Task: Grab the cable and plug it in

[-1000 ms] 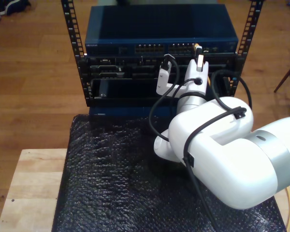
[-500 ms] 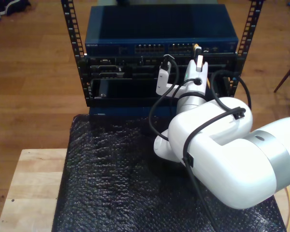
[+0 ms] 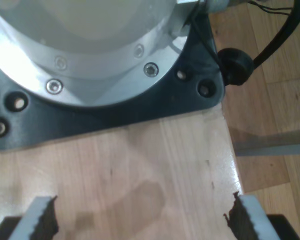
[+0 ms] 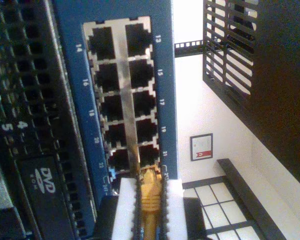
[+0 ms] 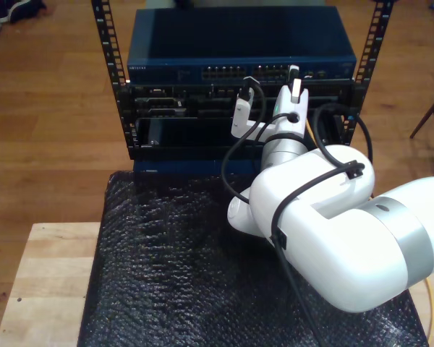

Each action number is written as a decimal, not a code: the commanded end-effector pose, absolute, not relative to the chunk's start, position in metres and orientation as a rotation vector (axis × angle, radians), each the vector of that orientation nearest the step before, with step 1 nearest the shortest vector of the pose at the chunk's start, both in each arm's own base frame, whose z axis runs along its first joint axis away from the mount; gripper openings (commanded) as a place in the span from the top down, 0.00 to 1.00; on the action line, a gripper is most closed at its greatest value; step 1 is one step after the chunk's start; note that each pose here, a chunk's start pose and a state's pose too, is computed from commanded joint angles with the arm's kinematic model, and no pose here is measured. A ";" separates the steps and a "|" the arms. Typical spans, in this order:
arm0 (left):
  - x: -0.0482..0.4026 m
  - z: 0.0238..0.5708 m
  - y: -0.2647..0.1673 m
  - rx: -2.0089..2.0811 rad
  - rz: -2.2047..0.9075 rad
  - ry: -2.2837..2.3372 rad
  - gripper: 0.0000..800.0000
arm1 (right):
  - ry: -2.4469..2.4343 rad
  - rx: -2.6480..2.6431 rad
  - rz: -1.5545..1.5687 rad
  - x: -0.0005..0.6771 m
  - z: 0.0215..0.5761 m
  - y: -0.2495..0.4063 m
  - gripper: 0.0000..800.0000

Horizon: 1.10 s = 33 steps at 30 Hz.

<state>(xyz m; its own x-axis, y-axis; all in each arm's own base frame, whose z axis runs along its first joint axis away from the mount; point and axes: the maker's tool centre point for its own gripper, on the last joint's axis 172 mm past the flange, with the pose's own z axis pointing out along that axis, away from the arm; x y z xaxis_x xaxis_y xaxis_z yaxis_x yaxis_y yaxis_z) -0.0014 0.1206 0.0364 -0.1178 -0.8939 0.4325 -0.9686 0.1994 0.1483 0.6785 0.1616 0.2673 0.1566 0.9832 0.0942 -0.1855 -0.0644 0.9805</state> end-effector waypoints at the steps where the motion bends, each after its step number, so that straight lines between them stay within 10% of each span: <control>1: -0.001 0.036 0.121 1.735 0.236 -2.055 0.00 | 0.918 1.203 1.224 0.679 0.269 0.162 0.94; 6: -0.001 0.036 0.121 1.735 0.236 -2.055 0.00 | 0.936 1.221 1.214 0.682 0.264 0.158 0.51; 11: -0.001 0.036 0.121 1.735 0.236 -2.055 0.00 | 0.961 1.242 1.214 0.684 0.264 0.159 0.36; 33: -0.001 0.036 0.121 1.735 0.236 -2.055 0.00 | 1.262 1.455 1.122 0.616 0.265 0.140 0.19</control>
